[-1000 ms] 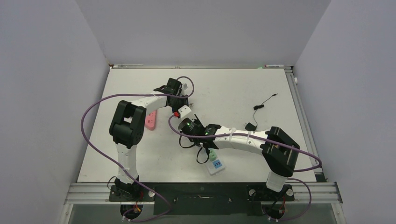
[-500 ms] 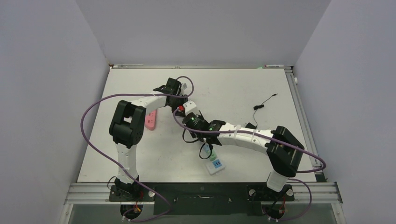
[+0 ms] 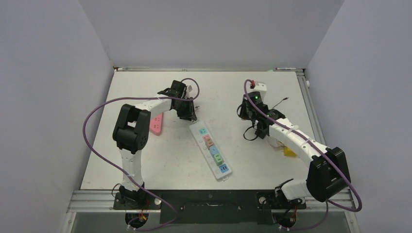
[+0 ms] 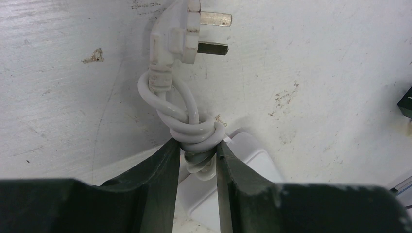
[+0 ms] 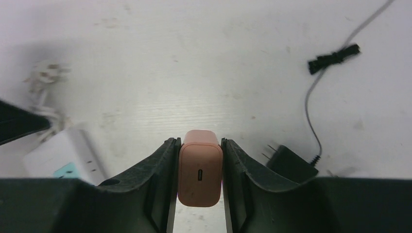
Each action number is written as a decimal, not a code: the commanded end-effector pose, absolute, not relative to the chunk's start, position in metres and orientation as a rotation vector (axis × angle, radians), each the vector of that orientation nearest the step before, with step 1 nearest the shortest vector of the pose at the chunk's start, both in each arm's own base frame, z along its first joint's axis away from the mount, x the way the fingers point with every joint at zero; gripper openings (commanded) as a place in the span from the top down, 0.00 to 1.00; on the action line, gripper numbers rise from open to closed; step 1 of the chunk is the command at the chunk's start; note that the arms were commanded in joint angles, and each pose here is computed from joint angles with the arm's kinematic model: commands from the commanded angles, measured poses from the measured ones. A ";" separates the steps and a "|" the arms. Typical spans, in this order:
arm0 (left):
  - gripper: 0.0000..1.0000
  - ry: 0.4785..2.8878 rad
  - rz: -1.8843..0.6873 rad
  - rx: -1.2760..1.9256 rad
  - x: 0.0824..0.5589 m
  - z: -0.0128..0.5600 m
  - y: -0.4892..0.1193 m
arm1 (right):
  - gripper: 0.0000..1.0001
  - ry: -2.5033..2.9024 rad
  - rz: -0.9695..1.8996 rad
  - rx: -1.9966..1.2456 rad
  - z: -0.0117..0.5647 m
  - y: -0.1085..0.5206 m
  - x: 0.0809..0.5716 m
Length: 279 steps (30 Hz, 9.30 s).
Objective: Pull the plug off the socket
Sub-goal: Place the plug at the center of the board, then remove the plug from the socket.
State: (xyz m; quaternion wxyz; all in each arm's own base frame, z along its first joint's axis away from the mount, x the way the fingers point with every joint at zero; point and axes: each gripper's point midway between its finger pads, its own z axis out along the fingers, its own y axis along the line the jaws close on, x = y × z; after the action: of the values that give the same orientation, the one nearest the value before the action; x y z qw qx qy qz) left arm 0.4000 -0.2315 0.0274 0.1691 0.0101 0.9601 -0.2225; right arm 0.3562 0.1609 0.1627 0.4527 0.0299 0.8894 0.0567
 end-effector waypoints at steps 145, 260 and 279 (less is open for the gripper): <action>1.00 2.703 -0.510 0.019 0.415 0.024 -0.208 | 0.61 2.300 0.143 -0.827 0.075 0.319 0.255; 1.00 2.722 -0.501 -0.018 0.418 0.016 -0.197 | 0.95 2.364 0.393 -0.669 0.067 0.284 0.266; 1.00 2.723 -0.496 -0.025 0.419 0.016 -0.195 | 0.95 2.158 -0.127 -0.822 0.080 0.292 0.253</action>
State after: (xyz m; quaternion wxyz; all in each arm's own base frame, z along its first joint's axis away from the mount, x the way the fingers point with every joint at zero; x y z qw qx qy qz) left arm 0.4001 -0.2236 0.0288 0.1589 -0.0008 0.9597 -0.2318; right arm 0.2519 0.3064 0.0701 0.3909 -0.3107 0.8659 0.0286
